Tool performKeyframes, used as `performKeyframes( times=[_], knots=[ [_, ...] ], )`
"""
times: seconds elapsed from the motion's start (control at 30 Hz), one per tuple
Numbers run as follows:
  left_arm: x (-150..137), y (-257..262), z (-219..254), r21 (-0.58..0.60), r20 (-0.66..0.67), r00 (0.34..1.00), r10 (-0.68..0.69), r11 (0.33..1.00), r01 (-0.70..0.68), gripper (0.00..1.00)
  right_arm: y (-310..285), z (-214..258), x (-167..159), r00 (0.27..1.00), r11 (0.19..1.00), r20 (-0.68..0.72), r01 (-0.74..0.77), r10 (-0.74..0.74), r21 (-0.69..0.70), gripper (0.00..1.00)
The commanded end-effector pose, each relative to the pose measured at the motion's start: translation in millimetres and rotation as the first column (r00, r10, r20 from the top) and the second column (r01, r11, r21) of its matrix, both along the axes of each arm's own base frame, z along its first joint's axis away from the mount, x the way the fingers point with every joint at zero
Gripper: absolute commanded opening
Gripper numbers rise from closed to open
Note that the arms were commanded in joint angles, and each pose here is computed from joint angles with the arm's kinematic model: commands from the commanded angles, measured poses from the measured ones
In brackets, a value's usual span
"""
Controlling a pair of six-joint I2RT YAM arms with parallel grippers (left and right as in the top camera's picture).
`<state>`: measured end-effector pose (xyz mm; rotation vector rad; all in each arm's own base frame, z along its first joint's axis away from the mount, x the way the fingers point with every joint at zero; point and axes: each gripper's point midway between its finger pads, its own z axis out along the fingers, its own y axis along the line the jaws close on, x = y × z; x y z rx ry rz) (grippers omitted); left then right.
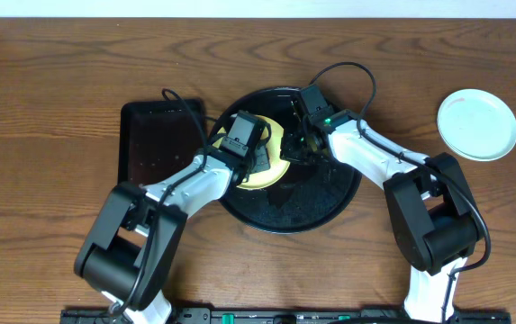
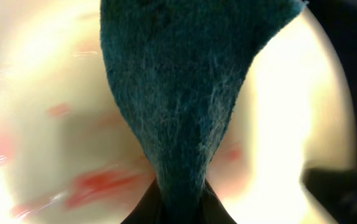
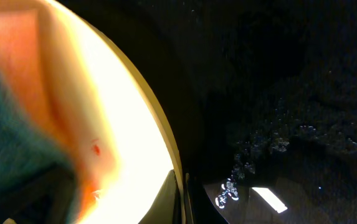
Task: Clean dirty plates on tray and stack at the side
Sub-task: 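Scrub the yellow plate with the sponge while right gripper holds it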
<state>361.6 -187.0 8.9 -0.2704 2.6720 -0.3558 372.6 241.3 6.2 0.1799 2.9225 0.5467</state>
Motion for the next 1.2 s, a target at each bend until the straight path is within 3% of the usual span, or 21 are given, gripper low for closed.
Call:
performKeyframes(
  times=[0.0, 0.3, 0.57, 0.87, 1.17],
  knots=[
    [-4, 44, 5, 0.225, 0.027, 1.0, 0.011, 0.974, -0.017, 0.07, 2, -3, 0, 1.0, 1.0, 0.004, -0.015, 0.015, -0.012, 0.01],
    [-23, 56, 7, 0.29, -0.043, 0.998, -0.044, 0.956, 0.055, 0.07, 2, -3, 1, 1.0, 1.0, 0.004, -0.014, 0.015, -0.013, 0.01],
    [-21, 11, 12, 0.119, -0.02, 0.964, -0.264, 0.957, 0.264, 0.07, 2, -3, 1, 1.0, 1.0, 0.006, -0.015, 0.015, -0.011, 0.01],
    [-12, -19, 19, -0.006, 0.052, 0.944, -0.325, 0.946, 0.325, 0.07, 2, -3, 1, 1.0, 1.0, 0.006, -0.015, 0.015, -0.011, 0.01],
    [-28, -16, 3, 0.002, -0.026, 0.935, -0.355, 0.935, 0.355, 0.08, 2, -3, 1, 1.0, 1.0, 0.006, -0.015, 0.015, -0.011, 0.01]
  ],
)
